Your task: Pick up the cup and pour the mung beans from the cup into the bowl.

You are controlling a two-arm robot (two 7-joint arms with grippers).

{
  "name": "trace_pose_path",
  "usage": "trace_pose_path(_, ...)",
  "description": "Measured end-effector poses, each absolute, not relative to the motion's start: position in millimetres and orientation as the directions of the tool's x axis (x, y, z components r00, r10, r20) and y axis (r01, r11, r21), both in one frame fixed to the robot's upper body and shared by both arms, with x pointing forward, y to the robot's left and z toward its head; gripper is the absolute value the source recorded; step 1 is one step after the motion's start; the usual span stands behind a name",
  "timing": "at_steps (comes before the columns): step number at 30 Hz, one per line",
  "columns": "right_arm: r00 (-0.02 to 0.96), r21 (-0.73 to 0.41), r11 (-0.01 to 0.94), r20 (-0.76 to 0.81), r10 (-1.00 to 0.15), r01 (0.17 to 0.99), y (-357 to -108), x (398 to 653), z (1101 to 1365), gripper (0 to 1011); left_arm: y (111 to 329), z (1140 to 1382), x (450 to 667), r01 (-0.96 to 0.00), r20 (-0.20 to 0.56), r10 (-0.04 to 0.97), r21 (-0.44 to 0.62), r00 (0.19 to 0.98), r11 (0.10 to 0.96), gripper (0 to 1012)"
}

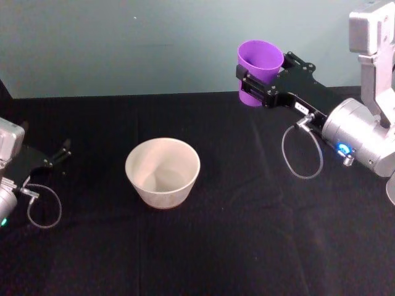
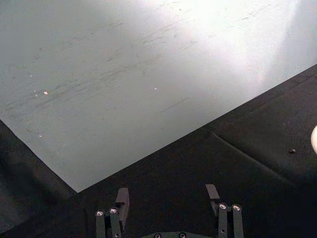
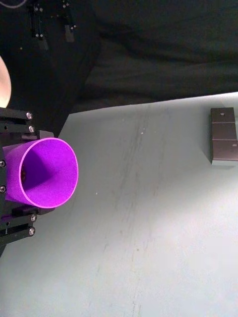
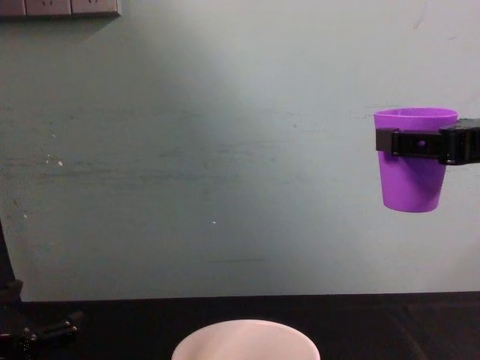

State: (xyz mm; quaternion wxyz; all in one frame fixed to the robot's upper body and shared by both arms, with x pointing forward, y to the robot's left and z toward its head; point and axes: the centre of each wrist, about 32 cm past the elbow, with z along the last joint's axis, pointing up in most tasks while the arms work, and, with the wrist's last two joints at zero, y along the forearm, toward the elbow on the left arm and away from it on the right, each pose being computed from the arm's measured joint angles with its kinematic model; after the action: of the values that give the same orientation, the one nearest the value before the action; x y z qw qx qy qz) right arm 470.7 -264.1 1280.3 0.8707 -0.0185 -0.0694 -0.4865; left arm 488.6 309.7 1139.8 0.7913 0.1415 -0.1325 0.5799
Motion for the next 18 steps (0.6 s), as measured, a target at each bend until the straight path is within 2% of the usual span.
trace_pose_path(18,0.517,0.035,0.526,0.139,-0.845,0.85,-264.1,470.7,1280.3,735,309.7,1139.8,488.6,-0.955,0.374,0.88,0.07,0.292,0.287,1000)
